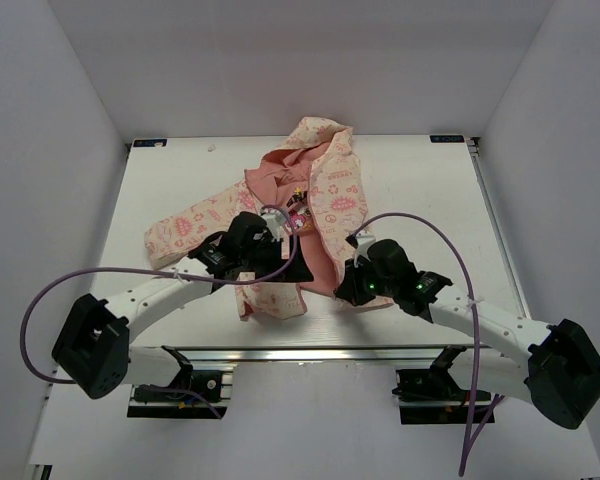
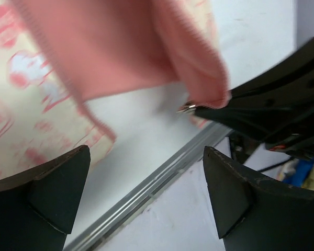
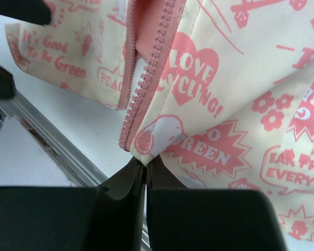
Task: Zip up the jacket
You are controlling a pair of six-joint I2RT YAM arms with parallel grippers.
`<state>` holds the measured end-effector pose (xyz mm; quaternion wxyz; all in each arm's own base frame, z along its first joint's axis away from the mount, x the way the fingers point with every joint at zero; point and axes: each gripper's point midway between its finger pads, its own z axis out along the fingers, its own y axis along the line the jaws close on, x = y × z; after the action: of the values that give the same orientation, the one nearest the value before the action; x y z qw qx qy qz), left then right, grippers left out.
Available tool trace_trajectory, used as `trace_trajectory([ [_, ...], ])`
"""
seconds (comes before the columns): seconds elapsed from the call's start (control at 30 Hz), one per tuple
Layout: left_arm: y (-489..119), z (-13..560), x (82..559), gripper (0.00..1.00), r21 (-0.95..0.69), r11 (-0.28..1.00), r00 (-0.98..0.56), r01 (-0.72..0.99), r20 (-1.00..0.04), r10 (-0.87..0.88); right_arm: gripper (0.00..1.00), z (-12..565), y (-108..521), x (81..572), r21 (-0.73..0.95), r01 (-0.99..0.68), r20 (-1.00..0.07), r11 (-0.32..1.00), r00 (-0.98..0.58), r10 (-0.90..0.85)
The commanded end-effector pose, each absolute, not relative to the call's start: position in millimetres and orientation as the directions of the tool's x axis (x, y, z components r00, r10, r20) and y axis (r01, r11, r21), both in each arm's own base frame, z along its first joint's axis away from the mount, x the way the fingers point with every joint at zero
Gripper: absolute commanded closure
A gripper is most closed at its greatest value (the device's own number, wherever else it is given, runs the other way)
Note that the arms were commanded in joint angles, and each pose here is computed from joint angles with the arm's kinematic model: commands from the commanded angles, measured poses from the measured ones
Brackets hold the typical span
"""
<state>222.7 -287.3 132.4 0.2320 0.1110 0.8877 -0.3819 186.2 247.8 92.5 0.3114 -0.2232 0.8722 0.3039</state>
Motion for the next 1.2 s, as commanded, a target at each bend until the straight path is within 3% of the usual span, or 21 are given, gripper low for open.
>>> trace_trajectory([
  [0.0,-249.5,95.0,200.8,0.02,-0.502,0.83,-0.915,0.244,-0.402,0.025,1.0,96.7,245.1,178.1,0.394,-0.599,-0.663,0.697,-0.71,-0.236],
  [0.37,-245.5,52.1,205.3,0.03,-0.31,0.95,-0.959,0.042,-0.281,-0.049,1.0,98.3,248.7,185.8,0.394,-0.58,-0.659,0.713,-0.719,-0.222],
  [0.63,-242.8,37.5,210.6,0.11,-0.165,0.985,-0.954,-0.05,-0.284,-0.096,1.0,96.8,244.0,190.8,0.382,-0.545,-0.66,0.746,-0.726,-0.193],
  [1.17,-249.1,14.8,205.2,0.16,0.02,0.999,-0.961,-0.038,-0.276,-0.031,1.0,86.7,229.4,192.4,0.349,-0.499,-0.662,0.794,-0.731,-0.169],
])
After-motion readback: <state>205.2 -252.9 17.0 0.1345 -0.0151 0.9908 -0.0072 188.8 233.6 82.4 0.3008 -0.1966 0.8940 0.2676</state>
